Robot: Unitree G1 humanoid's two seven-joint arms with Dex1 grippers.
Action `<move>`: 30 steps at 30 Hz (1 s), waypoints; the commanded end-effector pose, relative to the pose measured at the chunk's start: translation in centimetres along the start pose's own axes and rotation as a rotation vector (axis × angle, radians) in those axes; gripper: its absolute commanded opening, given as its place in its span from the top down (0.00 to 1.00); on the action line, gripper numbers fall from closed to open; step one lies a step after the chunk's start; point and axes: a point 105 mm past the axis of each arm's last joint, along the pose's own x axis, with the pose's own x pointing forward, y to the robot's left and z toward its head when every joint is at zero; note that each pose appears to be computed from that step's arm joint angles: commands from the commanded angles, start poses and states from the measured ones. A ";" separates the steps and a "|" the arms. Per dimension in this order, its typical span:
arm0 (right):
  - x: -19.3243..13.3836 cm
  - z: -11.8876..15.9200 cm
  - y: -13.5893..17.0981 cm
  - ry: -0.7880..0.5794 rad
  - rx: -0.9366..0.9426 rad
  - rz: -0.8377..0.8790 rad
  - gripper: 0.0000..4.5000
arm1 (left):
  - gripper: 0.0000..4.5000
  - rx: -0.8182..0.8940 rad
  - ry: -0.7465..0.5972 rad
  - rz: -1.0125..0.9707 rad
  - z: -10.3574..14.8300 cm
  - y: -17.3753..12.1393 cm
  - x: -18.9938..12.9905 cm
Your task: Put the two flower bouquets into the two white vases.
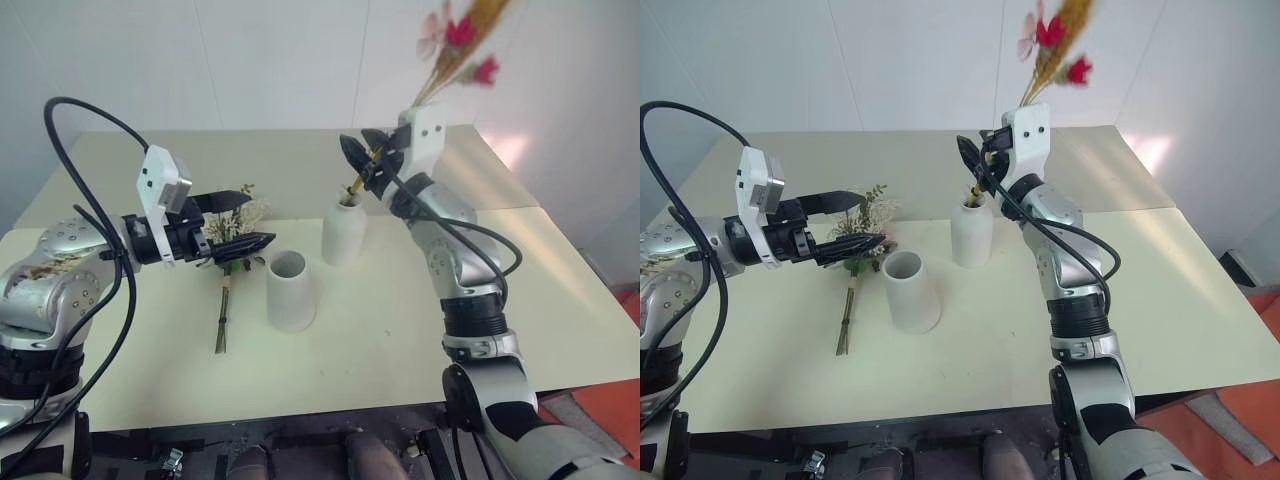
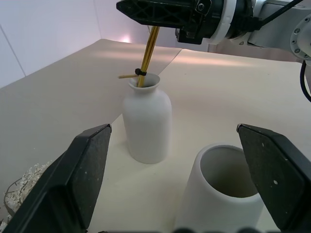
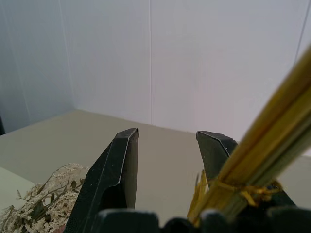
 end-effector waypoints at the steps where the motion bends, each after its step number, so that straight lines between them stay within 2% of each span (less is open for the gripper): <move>1: 0.1 3.9 0.4 -0.105 -0.045 0.040 0.47 | 0.00 0.046 -0.033 0.002 1.1 0.0 -0.1; 2: 0.1 4.0 0.3 -0.103 -0.045 0.050 0.47 | 0.00 0.046 -0.034 0.001 1.1 0.0 -0.1; 6: 0.0 4.2 0.0 -0.088 -0.051 0.065 0.65 | 0.00 0.044 -0.039 -0.004 1.1 0.0 0.1; 10: -0.1 4.1 -0.4 -0.067 -0.070 0.061 0.98 | 0.00 0.045 -0.041 -0.007 1.0 0.0 0.2; 17: 0.3 5.4 -1.1 -0.042 -0.128 0.063 0.99 | 0.00 0.043 -0.051 -0.015 1.0 0.0 0.5; 23: 1.4 8.1 -1.6 -0.034 -0.156 0.058 0.99 | 0.00 0.037 -0.051 -0.023 0.9 -0.2 0.6; 26: 2.2 8.6 -1.1 0.037 -0.188 0.100 0.99 | 0.00 0.037 -0.049 -0.026 0.8 -0.2 0.6; 30: 3.0 8.5 -0.6 0.140 -0.136 0.138 0.99 | 0.00 0.043 -0.047 -0.028 0.9 -0.2 0.6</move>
